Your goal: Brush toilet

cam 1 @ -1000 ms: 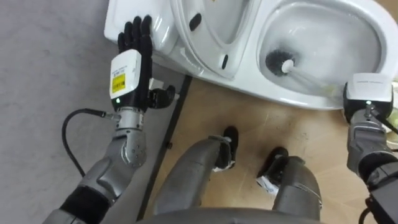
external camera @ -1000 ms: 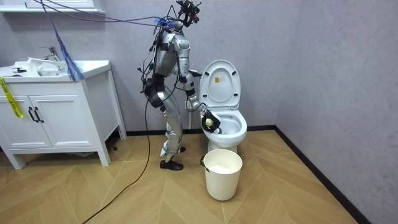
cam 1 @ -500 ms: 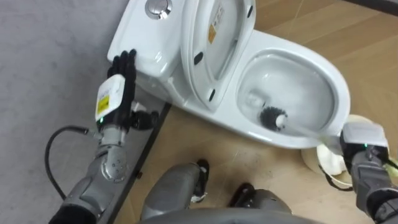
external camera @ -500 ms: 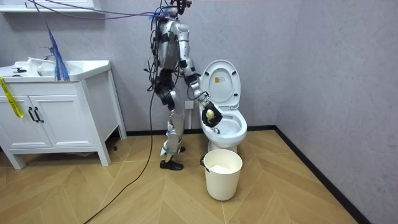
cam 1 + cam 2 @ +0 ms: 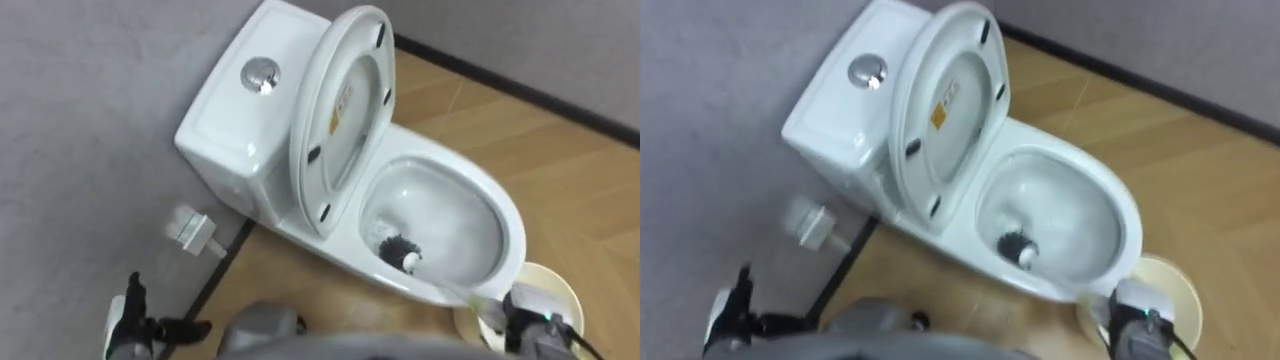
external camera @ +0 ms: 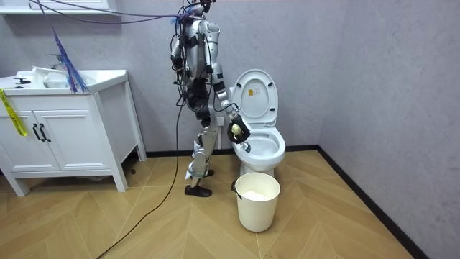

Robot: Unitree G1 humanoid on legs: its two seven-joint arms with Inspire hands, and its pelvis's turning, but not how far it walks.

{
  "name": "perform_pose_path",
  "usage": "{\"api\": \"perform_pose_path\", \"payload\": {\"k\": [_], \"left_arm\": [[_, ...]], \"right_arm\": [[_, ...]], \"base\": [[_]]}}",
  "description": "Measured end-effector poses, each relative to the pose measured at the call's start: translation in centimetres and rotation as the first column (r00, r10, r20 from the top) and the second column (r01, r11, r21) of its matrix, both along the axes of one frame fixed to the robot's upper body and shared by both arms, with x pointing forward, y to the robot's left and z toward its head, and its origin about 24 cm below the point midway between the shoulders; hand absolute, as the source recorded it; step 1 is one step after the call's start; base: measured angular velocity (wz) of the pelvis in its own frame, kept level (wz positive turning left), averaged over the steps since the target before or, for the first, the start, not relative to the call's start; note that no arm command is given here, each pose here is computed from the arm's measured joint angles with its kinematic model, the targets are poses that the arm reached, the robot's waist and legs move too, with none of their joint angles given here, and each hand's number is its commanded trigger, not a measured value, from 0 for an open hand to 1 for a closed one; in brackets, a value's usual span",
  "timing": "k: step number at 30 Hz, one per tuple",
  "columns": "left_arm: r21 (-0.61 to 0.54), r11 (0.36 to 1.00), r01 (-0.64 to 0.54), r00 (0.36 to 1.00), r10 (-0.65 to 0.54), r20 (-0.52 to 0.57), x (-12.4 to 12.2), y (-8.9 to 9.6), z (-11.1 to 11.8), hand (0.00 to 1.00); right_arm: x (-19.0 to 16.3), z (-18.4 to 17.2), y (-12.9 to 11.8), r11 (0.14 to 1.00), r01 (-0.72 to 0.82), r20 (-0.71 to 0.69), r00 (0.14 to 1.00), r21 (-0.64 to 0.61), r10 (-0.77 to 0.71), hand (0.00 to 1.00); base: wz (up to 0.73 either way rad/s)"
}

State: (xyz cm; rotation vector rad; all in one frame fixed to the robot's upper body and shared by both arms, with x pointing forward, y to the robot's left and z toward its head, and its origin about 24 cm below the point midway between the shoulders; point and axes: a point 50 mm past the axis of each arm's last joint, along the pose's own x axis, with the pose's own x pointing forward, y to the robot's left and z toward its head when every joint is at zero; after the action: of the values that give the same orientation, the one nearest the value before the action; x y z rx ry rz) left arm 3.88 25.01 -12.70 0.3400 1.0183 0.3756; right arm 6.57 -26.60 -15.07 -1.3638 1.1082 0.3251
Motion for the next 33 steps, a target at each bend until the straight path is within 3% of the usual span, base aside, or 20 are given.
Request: {"api": "perform_pose_path", "payload": {"k": [8, 13, 19, 29, 30, 31, 32, 33], "left_arm": [[-0.060, 0.991, -0.123, 0.989, 0.117, -0.090, -1.2, -0.4, -1.7, 0.00], [-0.066, 0.983, -0.171, 0.978, 0.162, -0.130, -1.1, 0.0, -2.3, 0.00], [-0.073, 0.991, -0.114, 0.985, 0.103, -0.137, 0.3, -0.1, -2.6, 0.00], [-0.067, 0.997, 0.032, 0.988, -0.042, -0.149, 1.1, -0.9, -2.8, 0.00], [-0.069, 0.997, 0.043, 0.988, -0.052, -0.146, 1.3, -1.0, -2.8, 0.00], [-0.071, 0.996, 0.047, 0.988, -0.057, -0.143, 1.5, -1.1, -2.8, 0.00], [-0.072, 0.996, 0.047, 0.988, -0.057, -0.145, 1.5, -1.1, -2.8, 0.00], [-0.075, 0.996, 0.044, 0.986, -0.055, -0.156, 1.1, -1.1, -2.9, 0.00]], "right_arm": [[-2.9, -0.6, 0.4, 0.948, 0.307, -0.010, 0.952, 0.087, -0.307, 1.00], [-3.6, -0.4, -0.3, 0.826, 0.537, 0.066, 0.830, 0.171, -0.554, 1.00], [-2.4, 0.2, -0.4, 0.779, 0.569, 0.202, 0.757, 0.263, -0.621, 1.00], [-2.3, 0.9, -0.8, 0.728, 0.623, 0.350, 0.639, 0.288, -0.685, 1.00], [-2.3, 1.0, -0.7, 0.713, 0.636, 0.361, 0.617, 0.294, -0.699, 0.96], [-2.4, 1.0, -0.7, 0.705, 0.645, 0.370, 0.603, 0.295, -0.707, 0.66], [-2.4, 1.0, -0.7, 0.703, 0.647, 0.373, 0.599, 0.296, -0.709, 0.04], [-2.4, 1.0, -0.7, 0.701, 0.650, 0.382, 0.593, 0.294, -0.709, 0.00]], "base": [[-0.15], [-0.46], [-0.41], [-0.20], [-0.14], [-0.17], [-0.18], [-0.12]]}}
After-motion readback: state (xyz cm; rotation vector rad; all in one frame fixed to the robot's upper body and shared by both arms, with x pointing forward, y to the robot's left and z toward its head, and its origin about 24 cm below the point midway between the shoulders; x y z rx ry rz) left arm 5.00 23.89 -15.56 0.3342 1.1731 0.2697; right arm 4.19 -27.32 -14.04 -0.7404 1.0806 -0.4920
